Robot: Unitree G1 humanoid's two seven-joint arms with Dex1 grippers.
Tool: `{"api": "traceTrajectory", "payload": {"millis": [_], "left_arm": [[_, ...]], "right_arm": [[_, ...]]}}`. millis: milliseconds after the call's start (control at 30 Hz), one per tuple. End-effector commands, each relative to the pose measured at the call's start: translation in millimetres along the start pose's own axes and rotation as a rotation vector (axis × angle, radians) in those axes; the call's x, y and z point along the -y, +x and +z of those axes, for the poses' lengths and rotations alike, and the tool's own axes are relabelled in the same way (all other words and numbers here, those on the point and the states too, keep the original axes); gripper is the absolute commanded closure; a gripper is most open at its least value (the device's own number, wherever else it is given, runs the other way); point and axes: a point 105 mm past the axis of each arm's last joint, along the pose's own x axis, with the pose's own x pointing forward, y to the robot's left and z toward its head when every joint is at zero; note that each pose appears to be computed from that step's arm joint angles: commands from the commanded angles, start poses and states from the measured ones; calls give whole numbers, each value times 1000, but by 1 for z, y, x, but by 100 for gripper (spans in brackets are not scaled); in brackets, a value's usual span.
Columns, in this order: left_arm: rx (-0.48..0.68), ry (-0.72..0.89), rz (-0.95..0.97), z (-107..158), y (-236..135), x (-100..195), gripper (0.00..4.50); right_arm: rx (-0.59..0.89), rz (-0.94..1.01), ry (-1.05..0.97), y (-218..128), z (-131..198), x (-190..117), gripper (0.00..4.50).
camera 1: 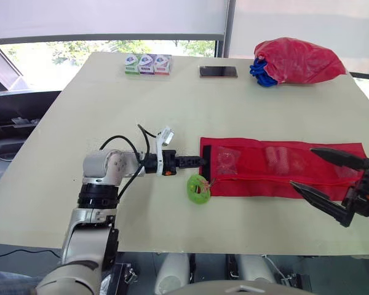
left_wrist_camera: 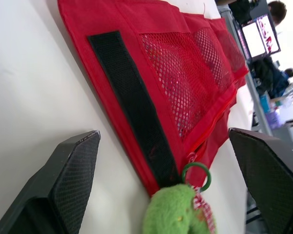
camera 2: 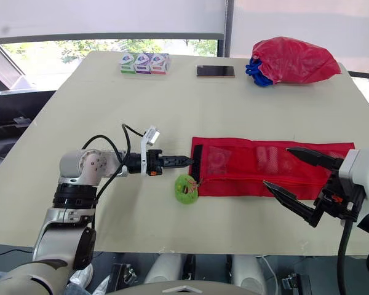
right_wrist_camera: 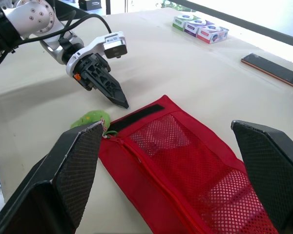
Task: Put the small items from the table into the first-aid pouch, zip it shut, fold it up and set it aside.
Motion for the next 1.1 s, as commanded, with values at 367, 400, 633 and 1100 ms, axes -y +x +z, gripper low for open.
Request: {"api": "traceTrajectory", "payload": {"millis": [367, 400, 633, 1100], "left_arm": [[-44, -141, -132, -8, 21, 15, 0], [-38, -154, -142, -7, 21, 15, 0], [-15, -176, -172, -4, 20, 16, 166], [59, -162, -248, 9, 22, 31, 446]], "right_arm": [[26, -6, -33, 3, 7, -5, 2], [28, -7, -31, 3, 7, -5, 2], [42, -6, -30, 4, 8, -6, 0], [40, 176, 90, 51, -7, -36, 0]]}}
